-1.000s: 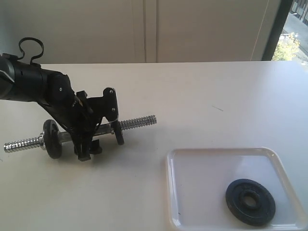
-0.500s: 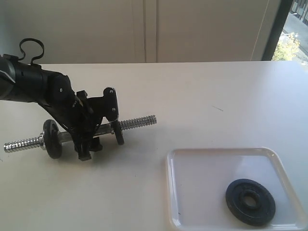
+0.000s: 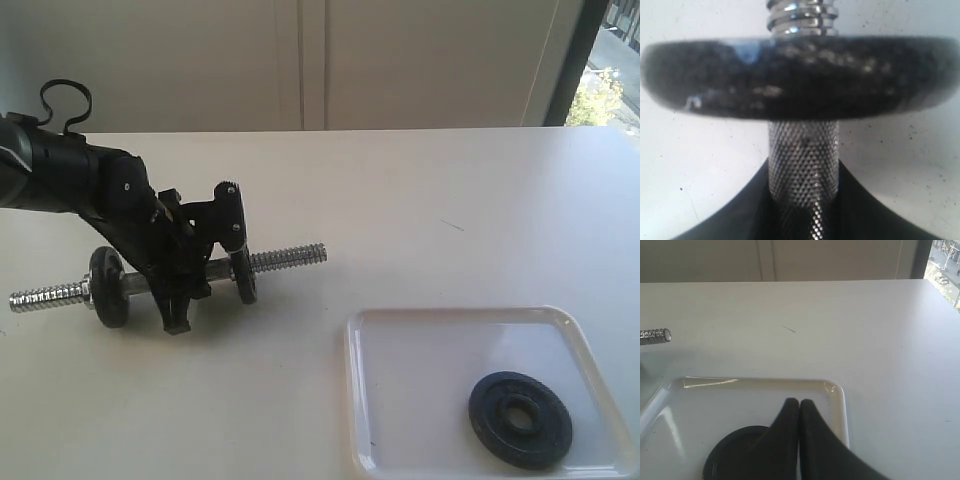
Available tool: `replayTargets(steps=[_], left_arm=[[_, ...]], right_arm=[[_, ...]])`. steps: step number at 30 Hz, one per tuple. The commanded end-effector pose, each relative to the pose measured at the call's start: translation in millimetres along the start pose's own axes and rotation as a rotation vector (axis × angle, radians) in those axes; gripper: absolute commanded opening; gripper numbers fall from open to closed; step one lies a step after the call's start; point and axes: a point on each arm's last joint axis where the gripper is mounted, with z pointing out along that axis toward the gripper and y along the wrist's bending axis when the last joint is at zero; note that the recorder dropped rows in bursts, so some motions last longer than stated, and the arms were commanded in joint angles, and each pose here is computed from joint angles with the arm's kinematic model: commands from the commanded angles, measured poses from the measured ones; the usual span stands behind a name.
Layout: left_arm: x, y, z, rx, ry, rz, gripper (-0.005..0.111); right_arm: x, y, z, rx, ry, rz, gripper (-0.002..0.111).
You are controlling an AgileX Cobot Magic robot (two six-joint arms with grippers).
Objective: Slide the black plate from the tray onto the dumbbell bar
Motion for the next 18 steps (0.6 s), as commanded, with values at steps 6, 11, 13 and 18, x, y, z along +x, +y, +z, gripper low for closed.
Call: replayTargets(steps=[6, 11, 13, 18], left_arm=[[-2.0, -2.3, -0.9, 0.015, 0.004, -0.161, 0.0], [-2.0, -2.3, -0.9, 0.015, 0.004, -0.182, 0.0], [-2.0, -2.3, -0.9, 0.015, 0.004, -0.192, 0.0], [-2.0, -2.3, -0.9, 0.015, 0.004, -0.266, 0.0]], right_arm=[[0.8, 0.0, 0.1, -0.001, -0.004, -0.006, 0.0], [0.8, 0.0, 0.1, -0.001, -0.004, -0.006, 0.0], [0.8, 0.0, 0.1, -0.001, -0.004, -0.006, 0.0], [0.8, 0.0, 0.1, -0.001, -0.004, -0.006, 0.0]])
